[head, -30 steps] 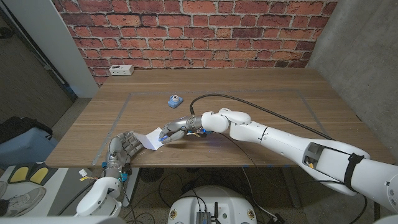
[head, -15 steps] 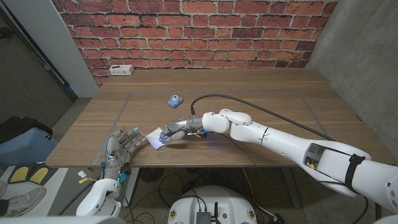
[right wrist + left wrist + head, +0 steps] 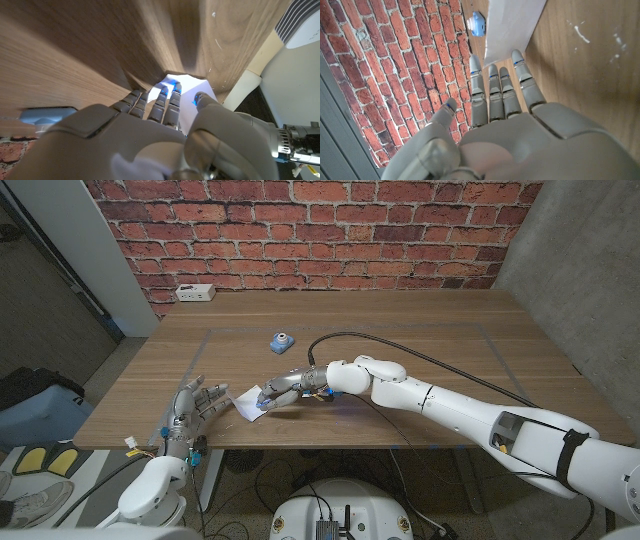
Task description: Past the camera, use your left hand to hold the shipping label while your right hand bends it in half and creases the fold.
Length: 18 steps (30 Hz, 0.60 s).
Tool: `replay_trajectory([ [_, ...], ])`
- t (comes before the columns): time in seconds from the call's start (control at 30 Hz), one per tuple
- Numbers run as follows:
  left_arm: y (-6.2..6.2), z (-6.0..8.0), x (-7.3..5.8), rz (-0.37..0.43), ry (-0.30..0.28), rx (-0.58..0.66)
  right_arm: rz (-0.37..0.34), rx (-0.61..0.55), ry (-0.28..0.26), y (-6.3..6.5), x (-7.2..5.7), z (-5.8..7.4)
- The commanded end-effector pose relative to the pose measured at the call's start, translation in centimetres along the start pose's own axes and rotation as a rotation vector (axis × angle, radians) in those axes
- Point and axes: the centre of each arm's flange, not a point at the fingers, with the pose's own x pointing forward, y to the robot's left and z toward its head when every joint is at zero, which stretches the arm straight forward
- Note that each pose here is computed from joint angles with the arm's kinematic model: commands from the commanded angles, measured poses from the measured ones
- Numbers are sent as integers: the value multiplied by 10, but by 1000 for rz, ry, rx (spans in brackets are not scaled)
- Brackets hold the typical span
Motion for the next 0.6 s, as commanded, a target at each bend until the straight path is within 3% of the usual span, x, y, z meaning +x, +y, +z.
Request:
replay_trajectory([
  [0.03,-6,14,11,-45,1,154,5,8,11,1,0,-3],
  [0.23,-6,11,3,5,-5,142,9,8,8,0,1,-4],
  [0.47,-8,8,-16,160,0,130,17,1,10,-1,3,-4],
  [0.6,-10,0,-15,122,1,75,16,0,12,-2,3,-5],
])
